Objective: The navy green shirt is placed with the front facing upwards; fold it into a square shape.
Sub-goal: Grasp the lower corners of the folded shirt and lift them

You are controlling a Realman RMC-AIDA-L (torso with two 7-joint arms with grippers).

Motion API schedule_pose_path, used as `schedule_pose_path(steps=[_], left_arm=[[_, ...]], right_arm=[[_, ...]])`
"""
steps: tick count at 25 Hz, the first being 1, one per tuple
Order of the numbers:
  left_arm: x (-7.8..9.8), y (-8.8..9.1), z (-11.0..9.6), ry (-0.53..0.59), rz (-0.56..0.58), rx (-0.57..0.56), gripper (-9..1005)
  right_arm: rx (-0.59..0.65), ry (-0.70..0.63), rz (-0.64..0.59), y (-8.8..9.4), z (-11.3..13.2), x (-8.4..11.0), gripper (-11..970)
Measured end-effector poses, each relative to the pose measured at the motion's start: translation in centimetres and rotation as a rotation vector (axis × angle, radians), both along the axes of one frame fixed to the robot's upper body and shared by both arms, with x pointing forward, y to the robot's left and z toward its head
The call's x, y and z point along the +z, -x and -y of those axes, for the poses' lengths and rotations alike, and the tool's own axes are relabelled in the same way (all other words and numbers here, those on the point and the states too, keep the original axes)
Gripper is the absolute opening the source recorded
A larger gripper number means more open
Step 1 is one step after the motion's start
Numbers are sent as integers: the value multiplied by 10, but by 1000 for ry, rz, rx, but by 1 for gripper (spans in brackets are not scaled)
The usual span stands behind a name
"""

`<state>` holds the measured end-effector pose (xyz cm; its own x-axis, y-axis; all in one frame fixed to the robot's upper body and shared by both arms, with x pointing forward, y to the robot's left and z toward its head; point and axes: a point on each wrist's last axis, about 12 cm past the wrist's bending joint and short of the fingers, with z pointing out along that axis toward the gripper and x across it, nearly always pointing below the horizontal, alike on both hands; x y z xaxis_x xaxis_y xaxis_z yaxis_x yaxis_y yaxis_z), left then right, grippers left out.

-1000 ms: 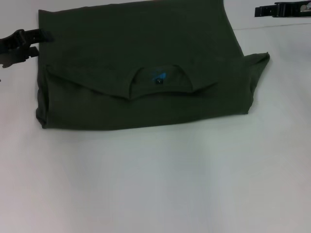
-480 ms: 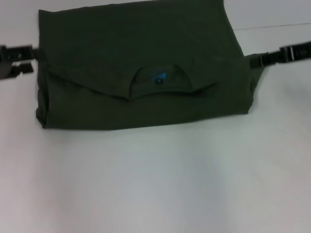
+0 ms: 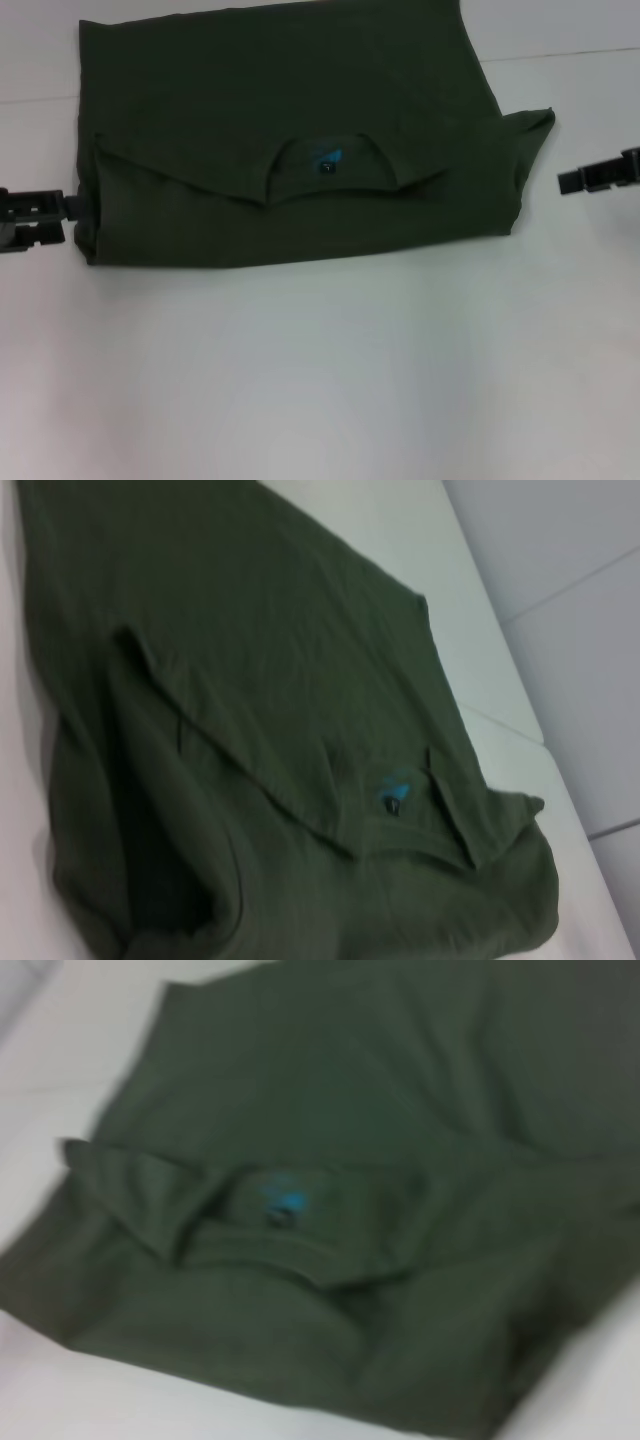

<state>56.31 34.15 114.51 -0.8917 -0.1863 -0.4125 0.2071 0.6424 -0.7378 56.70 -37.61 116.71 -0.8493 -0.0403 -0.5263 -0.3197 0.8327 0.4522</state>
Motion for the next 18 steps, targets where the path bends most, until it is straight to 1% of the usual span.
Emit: schedule_pose_path(steps=[5, 7, 13, 18], left_arm=[[0, 3, -2, -1, -30, 3, 690], [0, 3, -2, -3, -31, 5, 690], [0, 3, -3, -4, -30, 9, 690], [1, 3, -7, 3, -22, 35, 691]], right_arm=[[-46, 105, -88, 2, 9, -9, 583], [-57, 128, -103, 1, 9, -11, 583], [-73, 136, -85, -6, 4, -12, 584], [-58, 101, -106, -14, -10, -22, 584]])
